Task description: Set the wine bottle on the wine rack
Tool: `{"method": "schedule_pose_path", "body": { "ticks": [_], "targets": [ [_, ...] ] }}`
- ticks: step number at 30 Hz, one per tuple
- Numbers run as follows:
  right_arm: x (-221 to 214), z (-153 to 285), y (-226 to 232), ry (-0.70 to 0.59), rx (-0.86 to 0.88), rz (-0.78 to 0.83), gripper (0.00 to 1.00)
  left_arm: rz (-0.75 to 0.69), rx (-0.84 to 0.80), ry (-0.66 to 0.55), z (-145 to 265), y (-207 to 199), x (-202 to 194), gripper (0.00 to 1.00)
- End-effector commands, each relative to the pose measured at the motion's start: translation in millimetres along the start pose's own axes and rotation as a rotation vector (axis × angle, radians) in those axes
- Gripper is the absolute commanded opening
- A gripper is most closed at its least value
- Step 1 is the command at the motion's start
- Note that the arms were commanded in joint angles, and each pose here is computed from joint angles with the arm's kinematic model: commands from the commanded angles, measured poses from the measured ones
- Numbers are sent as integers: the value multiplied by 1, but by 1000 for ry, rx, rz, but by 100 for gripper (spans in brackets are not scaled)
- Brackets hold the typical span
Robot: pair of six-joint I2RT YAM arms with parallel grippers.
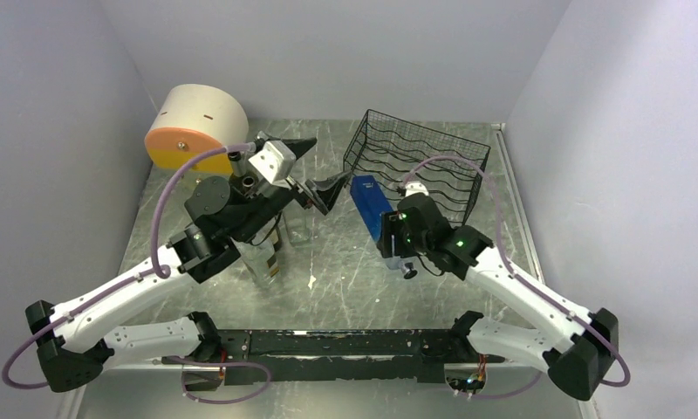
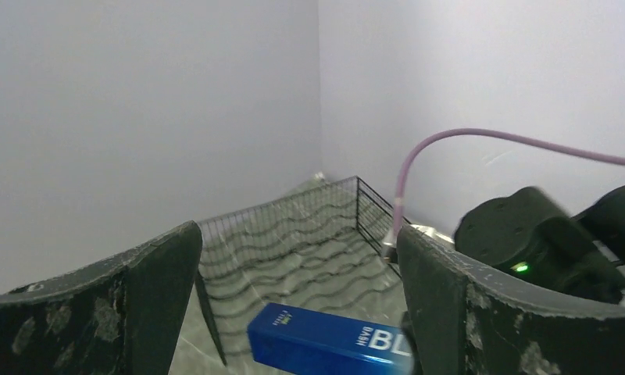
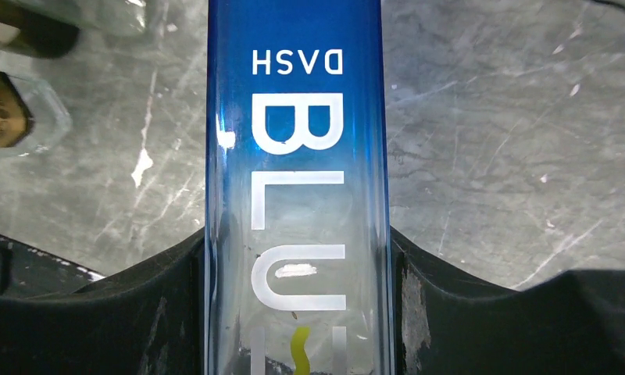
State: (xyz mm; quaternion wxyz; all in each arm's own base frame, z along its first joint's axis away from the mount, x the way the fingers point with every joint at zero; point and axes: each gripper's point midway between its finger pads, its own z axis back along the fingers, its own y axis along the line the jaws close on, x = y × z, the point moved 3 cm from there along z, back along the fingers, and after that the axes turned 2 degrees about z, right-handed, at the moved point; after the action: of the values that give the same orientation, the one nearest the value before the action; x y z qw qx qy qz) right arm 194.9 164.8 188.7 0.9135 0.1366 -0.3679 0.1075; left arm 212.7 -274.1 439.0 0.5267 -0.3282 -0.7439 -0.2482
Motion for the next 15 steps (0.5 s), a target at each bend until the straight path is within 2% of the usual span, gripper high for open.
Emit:
{"method": "schedule_pose_path", "body": {
  "ticks": [1,7,15],
  "targets": [
    [51,-18,26,-238,102,-78,0,208,64,125,15,-1,-14,99],
    [49,-60,28,-255,64,-137,0,238,60,188,30,-3,-20,99],
    [57,-84,29,-273,19,-180,0,228,82,209,41,2,-18,100]
  ]
}}
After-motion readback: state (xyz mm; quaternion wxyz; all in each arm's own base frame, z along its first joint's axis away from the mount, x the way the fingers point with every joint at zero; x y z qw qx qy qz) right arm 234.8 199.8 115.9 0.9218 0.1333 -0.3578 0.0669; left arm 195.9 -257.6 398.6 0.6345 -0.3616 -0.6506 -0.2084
